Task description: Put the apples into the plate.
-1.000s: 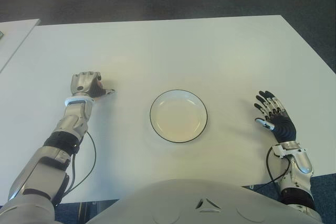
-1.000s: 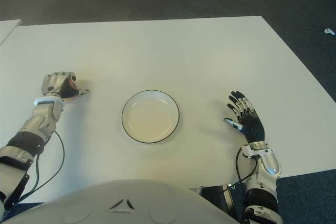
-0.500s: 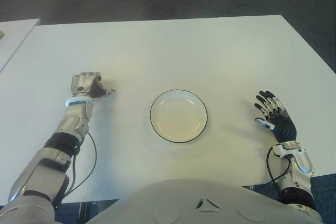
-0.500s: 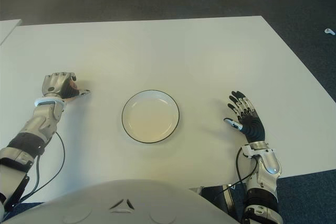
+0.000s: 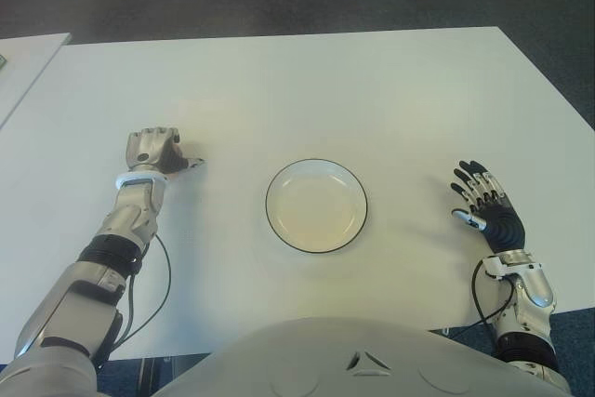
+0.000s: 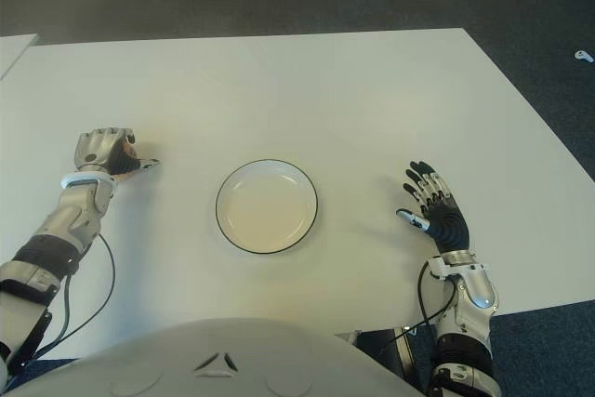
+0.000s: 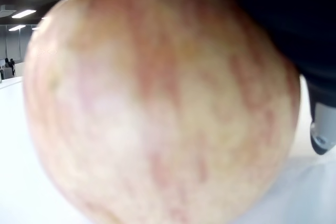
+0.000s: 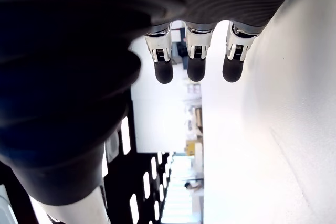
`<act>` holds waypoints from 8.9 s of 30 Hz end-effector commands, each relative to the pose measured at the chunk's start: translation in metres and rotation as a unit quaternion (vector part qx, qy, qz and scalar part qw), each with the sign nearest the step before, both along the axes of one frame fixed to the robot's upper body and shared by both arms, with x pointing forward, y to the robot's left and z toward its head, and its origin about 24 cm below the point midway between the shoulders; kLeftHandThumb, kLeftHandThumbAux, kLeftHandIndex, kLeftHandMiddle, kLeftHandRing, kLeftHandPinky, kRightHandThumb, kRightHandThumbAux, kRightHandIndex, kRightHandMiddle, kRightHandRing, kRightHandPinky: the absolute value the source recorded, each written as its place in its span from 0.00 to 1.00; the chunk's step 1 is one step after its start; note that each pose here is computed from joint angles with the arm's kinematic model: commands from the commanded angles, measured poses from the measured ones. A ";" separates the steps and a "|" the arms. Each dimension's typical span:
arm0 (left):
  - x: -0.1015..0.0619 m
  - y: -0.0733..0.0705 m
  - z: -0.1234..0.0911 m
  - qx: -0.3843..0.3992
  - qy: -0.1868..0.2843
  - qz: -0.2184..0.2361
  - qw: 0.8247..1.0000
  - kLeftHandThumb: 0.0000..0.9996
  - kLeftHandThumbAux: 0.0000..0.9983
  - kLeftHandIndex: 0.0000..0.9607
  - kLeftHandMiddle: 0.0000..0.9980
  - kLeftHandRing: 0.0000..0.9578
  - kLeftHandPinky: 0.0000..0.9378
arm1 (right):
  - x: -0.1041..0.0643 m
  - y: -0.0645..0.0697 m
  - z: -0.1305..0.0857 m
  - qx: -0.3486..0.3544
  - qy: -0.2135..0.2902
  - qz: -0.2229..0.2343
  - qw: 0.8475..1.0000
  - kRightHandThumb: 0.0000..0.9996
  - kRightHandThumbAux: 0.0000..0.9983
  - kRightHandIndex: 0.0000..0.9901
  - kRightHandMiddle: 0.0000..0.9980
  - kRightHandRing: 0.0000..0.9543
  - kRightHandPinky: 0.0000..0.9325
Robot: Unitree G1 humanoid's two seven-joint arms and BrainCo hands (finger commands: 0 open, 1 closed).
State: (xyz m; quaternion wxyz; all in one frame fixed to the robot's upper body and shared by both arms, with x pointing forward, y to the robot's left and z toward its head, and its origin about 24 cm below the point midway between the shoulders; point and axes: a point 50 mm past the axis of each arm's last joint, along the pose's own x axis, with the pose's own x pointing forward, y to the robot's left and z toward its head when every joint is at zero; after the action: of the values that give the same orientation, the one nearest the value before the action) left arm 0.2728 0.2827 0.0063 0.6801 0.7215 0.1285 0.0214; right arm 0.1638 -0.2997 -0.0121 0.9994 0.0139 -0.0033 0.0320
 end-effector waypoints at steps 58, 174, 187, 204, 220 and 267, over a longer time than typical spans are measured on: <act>0.015 -0.053 0.085 0.022 -0.103 -0.119 0.987 0.85 0.67 0.42 0.53 0.87 0.86 | -0.012 0.015 -0.029 0.032 0.055 -0.007 0.998 0.00 0.86 0.02 0.00 0.00 0.00; -0.061 -0.232 0.039 -0.094 -0.043 -0.381 0.919 0.86 0.66 0.42 0.53 0.85 0.83 | -0.025 0.041 -0.038 0.022 0.078 -0.017 0.997 0.02 0.81 0.01 0.00 0.00 0.00; -0.062 -0.228 0.020 -0.095 -0.038 -0.384 0.918 0.86 0.66 0.43 0.53 0.85 0.85 | -0.023 0.040 -0.038 0.017 0.080 -0.019 0.996 0.00 0.83 0.01 0.00 0.00 0.00; -0.062 -0.231 0.021 -0.111 -0.040 -0.375 0.920 0.86 0.66 0.43 0.53 0.82 0.82 | -0.020 0.040 -0.039 0.014 0.082 -0.022 0.996 0.00 0.83 0.01 0.00 0.00 0.00; -0.062 -0.233 0.022 -0.164 -0.040 -0.348 0.922 0.19 0.36 0.04 0.04 0.04 0.05 | -0.019 0.042 -0.041 0.013 0.076 -0.013 0.997 0.00 0.83 0.02 0.00 0.00 0.00; -0.061 -0.224 0.036 -0.214 -0.071 -0.311 0.923 0.03 0.19 0.00 0.00 0.00 0.00 | -0.022 0.043 -0.045 -0.002 0.093 -0.022 0.995 0.03 0.79 0.00 0.00 0.00 0.00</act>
State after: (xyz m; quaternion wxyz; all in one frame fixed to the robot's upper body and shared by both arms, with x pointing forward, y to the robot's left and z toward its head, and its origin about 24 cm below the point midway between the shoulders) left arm 0.2115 0.0551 0.0432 0.7792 0.5749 -0.1726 -0.1806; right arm 0.1694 -0.2735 -0.0162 0.9991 -0.0371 -0.0158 0.0108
